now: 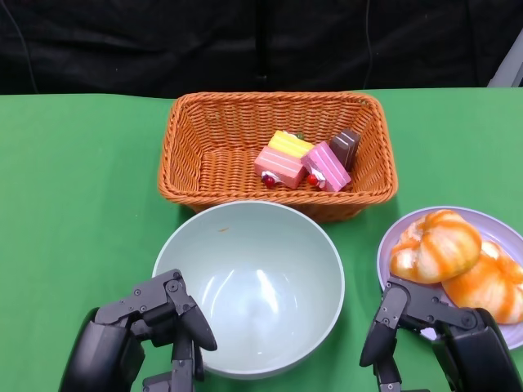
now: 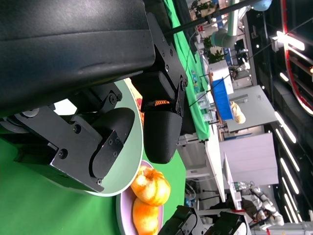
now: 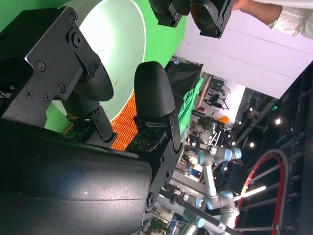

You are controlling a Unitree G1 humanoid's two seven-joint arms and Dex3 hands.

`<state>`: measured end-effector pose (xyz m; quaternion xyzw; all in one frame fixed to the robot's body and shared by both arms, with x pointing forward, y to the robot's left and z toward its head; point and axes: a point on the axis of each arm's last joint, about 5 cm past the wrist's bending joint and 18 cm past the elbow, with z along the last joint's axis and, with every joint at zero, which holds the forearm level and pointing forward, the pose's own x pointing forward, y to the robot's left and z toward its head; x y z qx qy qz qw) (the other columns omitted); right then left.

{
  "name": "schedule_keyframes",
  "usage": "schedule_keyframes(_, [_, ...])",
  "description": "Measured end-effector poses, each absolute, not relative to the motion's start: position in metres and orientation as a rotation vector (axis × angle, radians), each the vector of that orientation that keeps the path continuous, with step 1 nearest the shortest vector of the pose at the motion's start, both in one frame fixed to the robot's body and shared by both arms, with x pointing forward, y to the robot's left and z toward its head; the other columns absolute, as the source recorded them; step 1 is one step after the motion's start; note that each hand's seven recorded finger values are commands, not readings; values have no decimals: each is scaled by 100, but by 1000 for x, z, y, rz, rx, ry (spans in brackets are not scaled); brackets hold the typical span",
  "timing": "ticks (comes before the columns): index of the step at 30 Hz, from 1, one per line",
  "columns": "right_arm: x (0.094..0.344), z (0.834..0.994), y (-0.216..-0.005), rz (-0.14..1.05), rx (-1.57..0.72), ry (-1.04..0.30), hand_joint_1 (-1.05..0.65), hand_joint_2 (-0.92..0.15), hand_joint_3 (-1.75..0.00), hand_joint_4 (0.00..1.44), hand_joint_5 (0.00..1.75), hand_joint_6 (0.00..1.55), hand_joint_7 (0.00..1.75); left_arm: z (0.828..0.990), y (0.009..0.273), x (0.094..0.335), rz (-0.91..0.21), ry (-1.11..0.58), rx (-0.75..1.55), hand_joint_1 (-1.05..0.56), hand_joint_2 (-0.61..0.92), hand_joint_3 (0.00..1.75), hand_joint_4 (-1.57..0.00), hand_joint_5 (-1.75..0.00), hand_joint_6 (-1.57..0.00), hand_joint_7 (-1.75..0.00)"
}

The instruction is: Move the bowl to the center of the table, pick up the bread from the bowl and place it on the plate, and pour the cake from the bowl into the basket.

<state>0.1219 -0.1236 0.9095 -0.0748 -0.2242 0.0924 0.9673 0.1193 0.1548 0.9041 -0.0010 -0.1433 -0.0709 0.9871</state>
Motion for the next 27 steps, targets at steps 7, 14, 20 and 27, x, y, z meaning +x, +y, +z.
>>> schedule_keyframes(7, [121, 907, -124, 188, -164, -470, 17, -20, -175, 104, 175, 83, 161, 901, 159, 120, -134, -300, 14, 6, 30, 164, -98, -172, -88, -156])
schedule_keyframes(14, [121, 903, -123, 194, -164, -472, 19, -16, -175, 102, 175, 86, 162, 900, 160, 123, -139, -300, 14, 4, 29, 164, -100, -171, -89, -156])
schedule_keyframes(20, [122, 903, -123, 197, -168, -500, 21, -16, -175, 101, 175, 86, 161, 900, 161, 122, -135, -302, -1, 8, 29, 165, -101, -170, -90, -157])
schedule_keyframes(27, [122, 903, -125, 193, -175, -519, 20, -16, -175, 99, 175, 86, 160, 900, 161, 121, -148, -335, 6, 12, 28, 170, -101, -170, -91, -155])
